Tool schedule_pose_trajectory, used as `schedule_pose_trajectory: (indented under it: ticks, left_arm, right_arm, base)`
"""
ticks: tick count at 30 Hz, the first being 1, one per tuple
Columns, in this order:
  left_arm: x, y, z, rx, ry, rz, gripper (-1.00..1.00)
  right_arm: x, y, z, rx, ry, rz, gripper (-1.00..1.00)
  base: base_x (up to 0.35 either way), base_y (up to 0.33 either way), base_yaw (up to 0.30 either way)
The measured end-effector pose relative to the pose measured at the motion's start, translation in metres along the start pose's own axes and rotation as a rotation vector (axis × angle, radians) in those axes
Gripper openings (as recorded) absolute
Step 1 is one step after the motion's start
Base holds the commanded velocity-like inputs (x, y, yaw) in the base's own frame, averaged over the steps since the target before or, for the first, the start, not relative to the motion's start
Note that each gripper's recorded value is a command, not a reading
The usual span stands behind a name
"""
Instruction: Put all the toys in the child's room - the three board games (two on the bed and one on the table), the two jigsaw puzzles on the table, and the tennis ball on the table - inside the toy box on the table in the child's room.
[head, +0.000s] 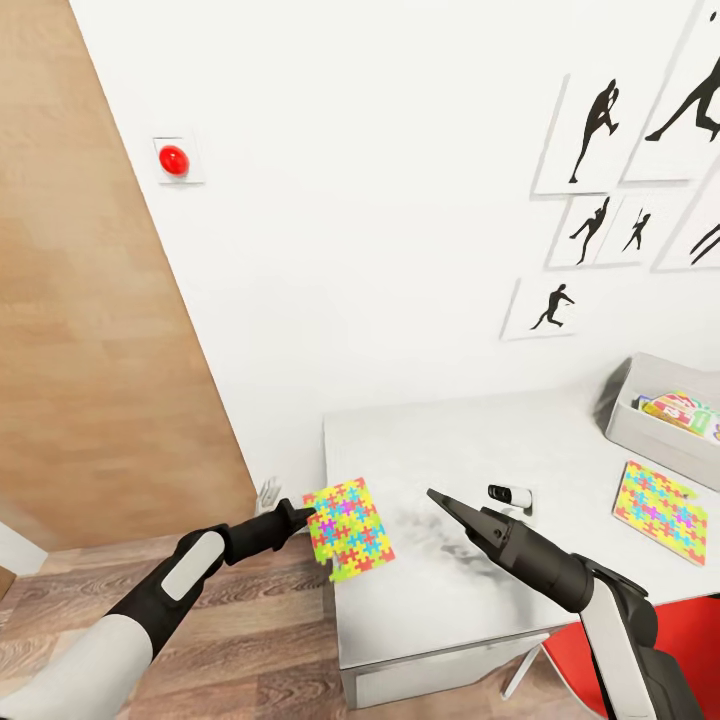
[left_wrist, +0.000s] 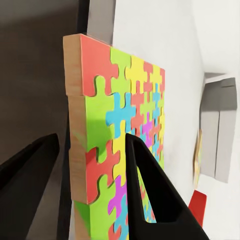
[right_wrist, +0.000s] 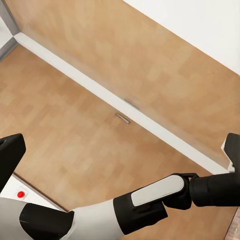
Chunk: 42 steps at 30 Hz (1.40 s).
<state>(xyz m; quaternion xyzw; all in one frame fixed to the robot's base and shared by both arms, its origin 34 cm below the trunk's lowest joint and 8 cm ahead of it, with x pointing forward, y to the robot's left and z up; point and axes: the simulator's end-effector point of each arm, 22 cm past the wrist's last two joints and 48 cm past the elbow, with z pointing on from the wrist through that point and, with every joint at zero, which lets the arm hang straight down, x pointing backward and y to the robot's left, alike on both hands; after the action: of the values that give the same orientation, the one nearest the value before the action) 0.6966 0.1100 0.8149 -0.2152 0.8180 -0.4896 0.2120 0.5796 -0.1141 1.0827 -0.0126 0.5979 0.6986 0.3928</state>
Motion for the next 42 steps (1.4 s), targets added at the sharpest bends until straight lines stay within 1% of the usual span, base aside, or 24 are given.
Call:
schedule_pose_trajectory:
  ticks: [10,13,15,19,25,30,33,35,38,42]
  left_arm:
    - [0.000,0.000,0.000,0.000,0.000,0.000,-1.00]
    - [0.000,-0.003,-0.002,0.000,0.000,0.000,-1.00]
    - [0.000,-0.005,-0.003,0.000,0.001,0.002,-1.00]
    - [0.000,-0.018,-0.004,0.017,0.001,0.016,-1.00]
    - [0.001,-0.024,-0.008,0.020,0.007,0.017,-1.00]
    - [0.004,-0.030,-0.013,0.022,0.032,0.010,-1.00]
    - [0.007,-0.045,-0.015,0.046,0.054,0.019,-1.00]
    - [0.011,-0.059,-0.017,0.070,0.087,0.027,-1.00]
    - [0.016,-0.070,-0.021,0.084,0.122,0.031,-1.00]
    - [0.020,-0.078,-0.025,0.093,0.145,0.031,-1.00]
  right_arm:
    - [0.000,0.000,0.000,0.000,0.000,0.000,1.00]
    - [-0.001,0.003,0.000,-0.001,0.000,0.000,1.00]
    - [-0.002,0.005,0.001,-0.001,0.000,0.000,1.00]
    - [-0.003,0.009,0.002,0.000,0.000,0.000,1.00]
    - [-0.005,0.015,0.002,0.000,-0.001,0.000,1.00]
    - [-0.006,0.020,0.003,0.001,-0.001,-0.001,1.00]
    - [-0.007,0.022,0.003,0.002,-0.002,-0.002,1.00]
    - [-0.008,0.024,0.003,0.004,-0.003,-0.003,1.00]
    - [-0.009,0.026,0.003,0.005,-0.005,-0.004,1.00]
    - [-0.011,0.027,0.002,0.016,-0.007,-0.008,1.00]
  base:
    - [0.000,0.000,0.000]
    - [0.000,0.000,0.000]
    - [0.000,0.000,0.000]
    - [0.000,0.000,0.000]
    - [0.000,0.000,0.000]
    - [0.000,0.000,0.000]
    - [0.000,0.000,0.000]
    - [0.000,0.000,0.000]
    - [0.000,0.000,0.000]
    - [0.000,0.000,0.000]
